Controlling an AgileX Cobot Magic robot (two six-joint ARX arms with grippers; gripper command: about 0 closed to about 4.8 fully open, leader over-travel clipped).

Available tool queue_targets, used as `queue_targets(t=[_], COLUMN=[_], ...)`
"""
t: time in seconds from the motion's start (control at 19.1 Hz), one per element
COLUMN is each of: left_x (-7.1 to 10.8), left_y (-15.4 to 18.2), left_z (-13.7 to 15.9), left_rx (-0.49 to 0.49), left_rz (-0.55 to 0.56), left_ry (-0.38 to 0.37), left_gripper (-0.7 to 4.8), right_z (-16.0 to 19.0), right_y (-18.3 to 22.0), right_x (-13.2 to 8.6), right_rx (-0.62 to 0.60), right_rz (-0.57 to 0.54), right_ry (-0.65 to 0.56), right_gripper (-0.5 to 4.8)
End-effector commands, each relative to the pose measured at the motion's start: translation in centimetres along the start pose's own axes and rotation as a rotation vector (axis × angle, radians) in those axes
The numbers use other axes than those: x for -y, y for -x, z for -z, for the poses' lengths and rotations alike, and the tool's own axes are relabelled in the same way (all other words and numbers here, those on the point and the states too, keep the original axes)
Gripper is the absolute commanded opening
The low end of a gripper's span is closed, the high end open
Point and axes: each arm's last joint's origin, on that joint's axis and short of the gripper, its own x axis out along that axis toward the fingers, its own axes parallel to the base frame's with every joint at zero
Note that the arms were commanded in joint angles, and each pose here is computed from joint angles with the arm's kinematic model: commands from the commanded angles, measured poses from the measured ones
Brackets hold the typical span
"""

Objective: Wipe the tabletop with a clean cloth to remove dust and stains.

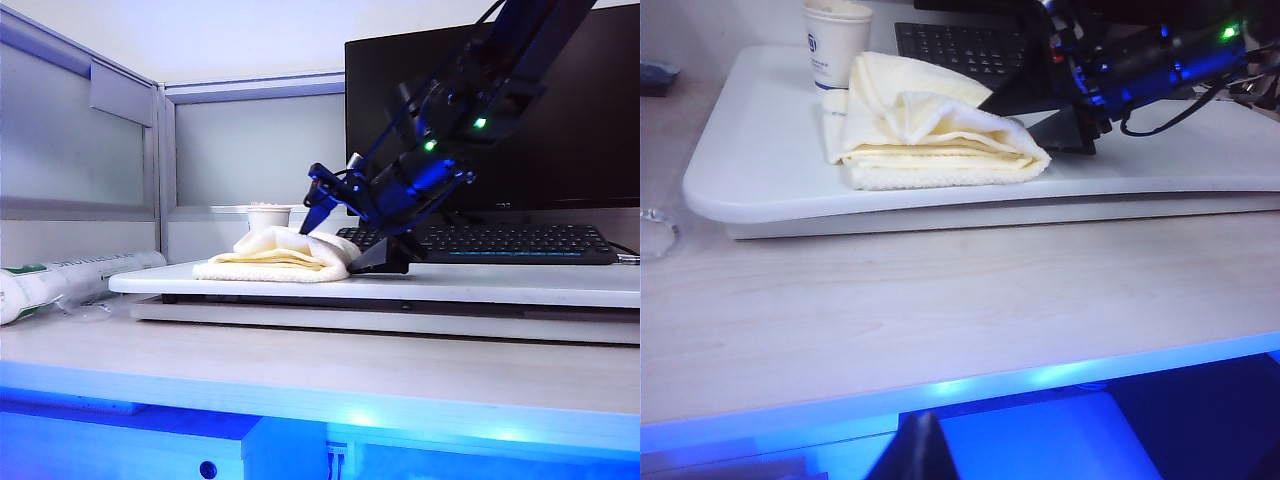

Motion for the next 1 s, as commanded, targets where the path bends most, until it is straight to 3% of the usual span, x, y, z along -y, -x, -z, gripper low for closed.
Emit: queue_targets(t=[0.05,0.42,0.73,0.79,0.84,0.89,1.0], left_x=[0.0,0.0,0.0,0.0,0.0,0.0,0.0], left_y=[0.0,0.0,0.0,0.0,0.0,0.0,0.0], left_z=[0.2,0.2,0.2,0.2,0.2,0.2,0.2], left_rx=[-0.02,-0.02,-0.02,-0.02,-0.02,-0.02,-0.02], left_rz=[0.015,0.014,0.014,0.014,0.014,0.014,0.013], left_ry=[0.013,0.013,0.013,0.013,0.013,0.013,0.013], left_gripper=[-0.06,-0.06,-0.06,-0.06,-0.06,-0.06,-0.06], right_z=[0.3,0.3,-0.7,-0.7,-0.5,-0.3,-0.1], right_y=[0.0,0.2,1.2,1.2,1.2,1.0,0.9], right_x=[0.2,0.5,0.5,0.7,1.0,1.1,1.2], right_rx=[-0.008,-0.001,0.06,0.07,0.064,0.05,0.037], right_rz=[0.051,0.113,0.186,0.222,0.252,0.255,0.26], right_ry=[-0.014,-0.013,0.016,0.013,0.011,0.012,0.035], right_gripper=[4.22,4.74,4.76,4.49,3.66,2.49,0.82])
